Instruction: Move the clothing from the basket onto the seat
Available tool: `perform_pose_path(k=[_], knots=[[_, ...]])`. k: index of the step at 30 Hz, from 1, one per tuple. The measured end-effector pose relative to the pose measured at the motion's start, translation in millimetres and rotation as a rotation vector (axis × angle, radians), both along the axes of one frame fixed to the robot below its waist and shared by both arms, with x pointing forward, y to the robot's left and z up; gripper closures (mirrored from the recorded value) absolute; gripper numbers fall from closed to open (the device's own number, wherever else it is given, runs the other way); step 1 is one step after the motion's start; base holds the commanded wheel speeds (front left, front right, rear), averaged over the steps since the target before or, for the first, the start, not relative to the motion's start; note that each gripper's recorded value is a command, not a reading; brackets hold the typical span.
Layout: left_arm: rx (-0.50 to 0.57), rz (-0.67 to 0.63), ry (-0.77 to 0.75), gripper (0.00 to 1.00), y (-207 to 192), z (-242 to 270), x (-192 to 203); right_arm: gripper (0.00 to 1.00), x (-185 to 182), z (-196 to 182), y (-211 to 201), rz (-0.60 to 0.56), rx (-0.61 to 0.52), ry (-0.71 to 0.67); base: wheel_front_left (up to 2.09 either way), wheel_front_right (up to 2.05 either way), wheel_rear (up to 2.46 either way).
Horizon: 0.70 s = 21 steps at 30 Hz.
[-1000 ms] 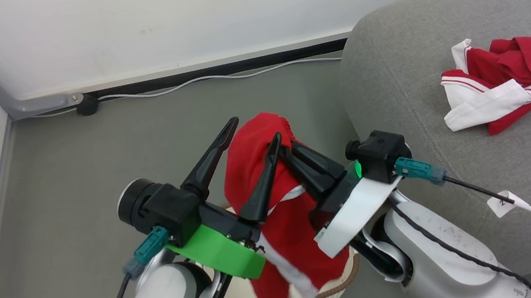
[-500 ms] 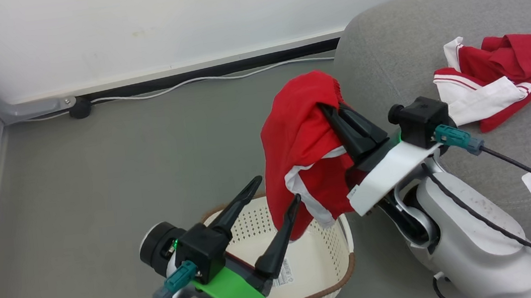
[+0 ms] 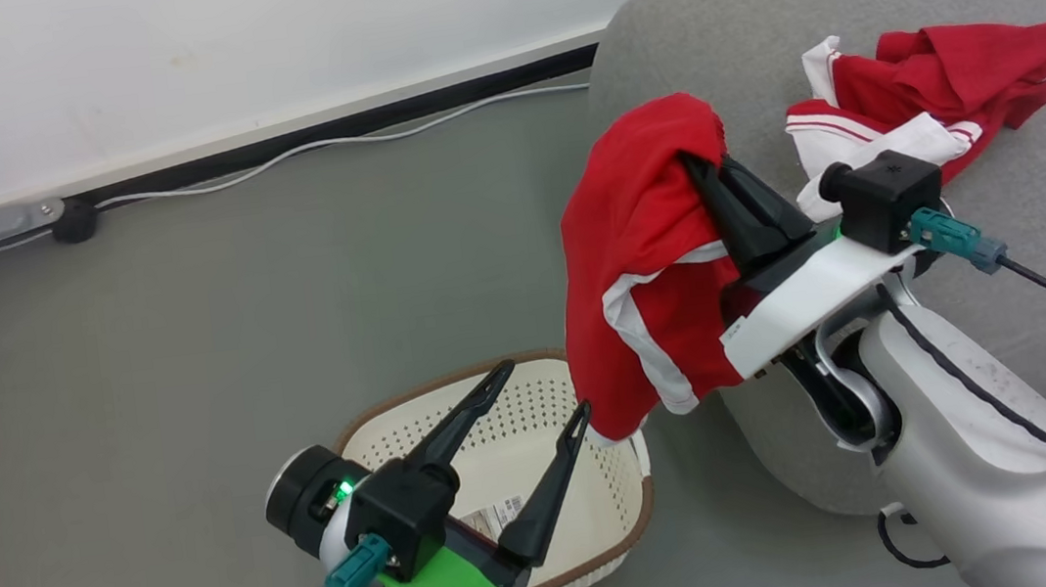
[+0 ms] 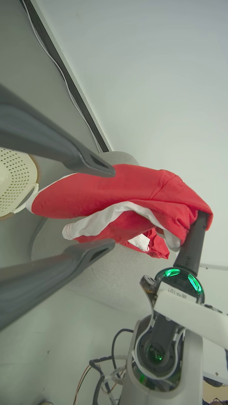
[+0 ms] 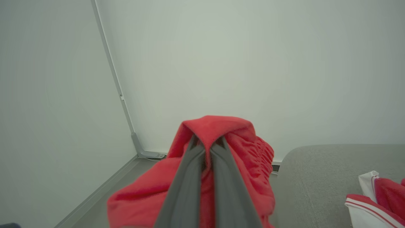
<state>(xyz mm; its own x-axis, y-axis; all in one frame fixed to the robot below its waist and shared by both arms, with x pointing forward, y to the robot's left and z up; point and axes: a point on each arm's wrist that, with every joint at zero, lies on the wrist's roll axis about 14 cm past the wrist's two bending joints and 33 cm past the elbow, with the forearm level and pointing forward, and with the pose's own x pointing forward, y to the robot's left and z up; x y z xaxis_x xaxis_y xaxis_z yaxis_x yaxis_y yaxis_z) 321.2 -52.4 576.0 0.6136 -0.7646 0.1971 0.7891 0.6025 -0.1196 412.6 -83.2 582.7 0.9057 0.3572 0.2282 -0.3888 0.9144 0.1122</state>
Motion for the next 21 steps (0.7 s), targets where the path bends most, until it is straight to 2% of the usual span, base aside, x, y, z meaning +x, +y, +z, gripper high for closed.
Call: perform_pose_path(k=[21], knots=[[0.030, -0.200, 0.030, 0.00, -52.3, -20.8, 13.9, 1.00, -3.5, -19.1, -131.5, -0.388, 0.024, 0.052, 0.00, 0.00, 0.00]])
